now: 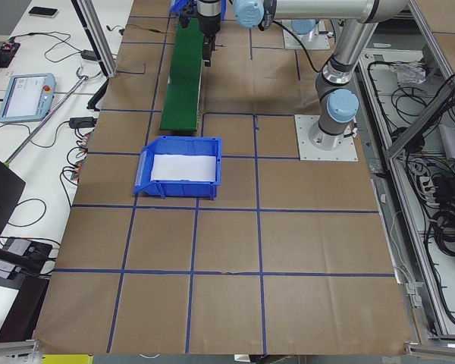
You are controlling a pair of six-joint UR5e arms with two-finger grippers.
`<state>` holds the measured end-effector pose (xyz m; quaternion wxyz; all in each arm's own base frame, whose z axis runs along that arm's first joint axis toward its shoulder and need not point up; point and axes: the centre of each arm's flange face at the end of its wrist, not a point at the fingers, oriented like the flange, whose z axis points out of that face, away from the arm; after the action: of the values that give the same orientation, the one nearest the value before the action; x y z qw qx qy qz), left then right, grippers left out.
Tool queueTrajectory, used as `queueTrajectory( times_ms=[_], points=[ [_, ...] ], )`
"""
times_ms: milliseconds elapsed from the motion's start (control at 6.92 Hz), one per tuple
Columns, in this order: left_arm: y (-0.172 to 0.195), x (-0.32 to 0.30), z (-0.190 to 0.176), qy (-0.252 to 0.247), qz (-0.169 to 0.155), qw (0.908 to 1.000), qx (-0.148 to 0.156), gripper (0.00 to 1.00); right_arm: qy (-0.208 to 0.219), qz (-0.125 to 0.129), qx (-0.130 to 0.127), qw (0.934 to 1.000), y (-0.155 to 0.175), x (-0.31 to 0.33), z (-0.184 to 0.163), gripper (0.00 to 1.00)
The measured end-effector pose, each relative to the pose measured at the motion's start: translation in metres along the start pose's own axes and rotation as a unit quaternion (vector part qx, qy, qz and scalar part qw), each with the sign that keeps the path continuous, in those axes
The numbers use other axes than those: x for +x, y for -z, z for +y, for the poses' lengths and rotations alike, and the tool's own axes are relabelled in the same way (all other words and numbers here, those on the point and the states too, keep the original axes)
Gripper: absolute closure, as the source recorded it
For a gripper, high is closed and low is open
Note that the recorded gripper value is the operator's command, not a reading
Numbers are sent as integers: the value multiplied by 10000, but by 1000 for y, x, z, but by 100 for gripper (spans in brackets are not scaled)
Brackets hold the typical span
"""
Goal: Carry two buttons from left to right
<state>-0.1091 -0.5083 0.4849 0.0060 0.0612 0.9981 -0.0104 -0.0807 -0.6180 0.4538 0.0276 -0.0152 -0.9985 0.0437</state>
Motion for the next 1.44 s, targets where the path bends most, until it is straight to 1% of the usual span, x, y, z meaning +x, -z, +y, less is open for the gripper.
queueTrajectory(
  times_ms=[144, 289, 433, 578, 722, 867, 1156, 1300, 1445],
  points=[
    [0, 0, 0, 2, 0, 10000, 0, 0, -154, -70, -63, 9998, 30, -54, 22, 0],
    [0, 0, 0, 4, 0, 10000, -1, 0, -248, -111, -66, 9996, 51, -115, 45, 0],
    [0, 0, 0, 6, 1, 10000, -5, 0, -116, -121, -55, 9998, 61, -175, 65, 0],
    [-1, 0, 0, 6, 1, 10000, -6, 0, 119, -143, -50, 9998, 66, -220, 82, 0],
    [-1, 0, 0, 5, 1, 10000, -7, 0, 283, -160, -67, 9994, 67, -243, 95, 0],
    [-1, 0, 0, 5, 1, 10000, -8, 0, 352, -173, -96, 9992, 66, -250, 108, 0],
    [0, -1, 0, 5, 0, 10000, -3, 0, 349, -211, -41, 9992, 70, -242, 151, 0],
    [0, -1, 0, 4, -1, 10000, -1, 0, 291, -216, -42, 9993, 69, -234, 162, 0],
    [0, 0, 0, 3, -5, 10000, -3, 0, 226, -217, -62, 9995, 68, -227, 166, 0]
  ],
)
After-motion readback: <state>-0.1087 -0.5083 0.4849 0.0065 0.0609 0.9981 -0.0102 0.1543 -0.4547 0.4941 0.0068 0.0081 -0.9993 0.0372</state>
